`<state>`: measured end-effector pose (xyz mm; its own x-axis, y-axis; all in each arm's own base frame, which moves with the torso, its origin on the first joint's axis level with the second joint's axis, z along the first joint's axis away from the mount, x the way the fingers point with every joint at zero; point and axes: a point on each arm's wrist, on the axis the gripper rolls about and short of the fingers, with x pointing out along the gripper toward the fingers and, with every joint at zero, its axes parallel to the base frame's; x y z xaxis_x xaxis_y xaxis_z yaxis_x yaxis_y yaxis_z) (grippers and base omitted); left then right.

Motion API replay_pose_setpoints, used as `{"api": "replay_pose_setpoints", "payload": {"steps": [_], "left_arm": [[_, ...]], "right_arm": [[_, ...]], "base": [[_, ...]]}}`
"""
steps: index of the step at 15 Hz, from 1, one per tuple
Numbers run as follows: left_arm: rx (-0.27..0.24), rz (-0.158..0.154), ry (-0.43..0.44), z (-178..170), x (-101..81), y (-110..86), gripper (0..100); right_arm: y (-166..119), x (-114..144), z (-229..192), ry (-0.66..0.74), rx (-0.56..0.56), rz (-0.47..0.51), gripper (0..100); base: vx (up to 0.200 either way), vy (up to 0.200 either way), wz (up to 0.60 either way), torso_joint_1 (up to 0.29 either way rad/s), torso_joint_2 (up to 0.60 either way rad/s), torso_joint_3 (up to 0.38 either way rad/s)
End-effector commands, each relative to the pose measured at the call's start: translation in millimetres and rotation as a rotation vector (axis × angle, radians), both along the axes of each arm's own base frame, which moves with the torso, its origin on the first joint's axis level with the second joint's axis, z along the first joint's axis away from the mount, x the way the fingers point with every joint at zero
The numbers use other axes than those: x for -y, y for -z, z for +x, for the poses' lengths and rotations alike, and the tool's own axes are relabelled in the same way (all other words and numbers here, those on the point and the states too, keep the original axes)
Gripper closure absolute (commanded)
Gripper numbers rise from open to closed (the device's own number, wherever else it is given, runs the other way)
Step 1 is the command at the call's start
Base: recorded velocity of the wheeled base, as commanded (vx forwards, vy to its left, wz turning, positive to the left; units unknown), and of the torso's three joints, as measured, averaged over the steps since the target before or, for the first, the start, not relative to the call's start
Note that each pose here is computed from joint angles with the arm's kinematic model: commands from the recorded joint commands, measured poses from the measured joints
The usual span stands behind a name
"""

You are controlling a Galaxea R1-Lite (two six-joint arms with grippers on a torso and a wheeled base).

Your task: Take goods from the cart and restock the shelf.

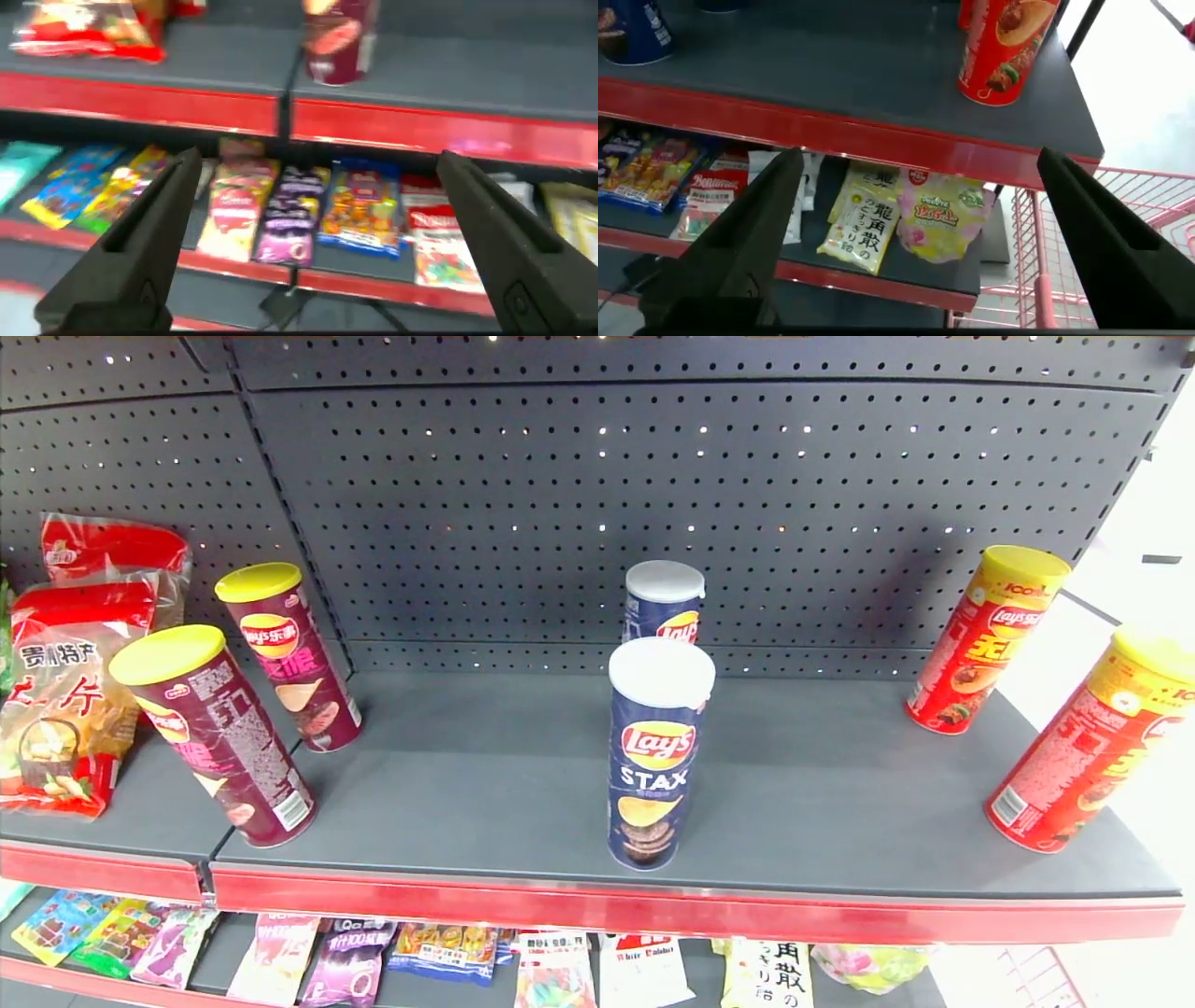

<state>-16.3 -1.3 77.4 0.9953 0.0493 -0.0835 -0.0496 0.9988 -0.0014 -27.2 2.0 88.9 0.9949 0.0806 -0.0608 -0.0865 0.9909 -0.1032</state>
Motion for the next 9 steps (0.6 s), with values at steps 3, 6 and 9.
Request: {"api": "replay_pose_setpoints", "payload": {"steps": [3,6,9], "left_arm": [[0.056,0.005,0.080,-4,-1.2,1.3,0],[0.084,0.000,0.059,-6,-1.1,1.9,0],[0.084,0.000,0.056,-6,-1.2,1.9,0]], "right_arm": [[6,1,2,0.036,0.065,0.034,0],[6,1,2,0.064,0.072,0.088,0],[13,2,4,0.103,0.059,0.075,0]], "base": [[0.000,0.000,0.00,0.000,0.00,0.000],[0.000,0.000,0.00,0.000,0.00,0.000],[0.000,0.000,0.00,0.000,0.00,0.000]]}}
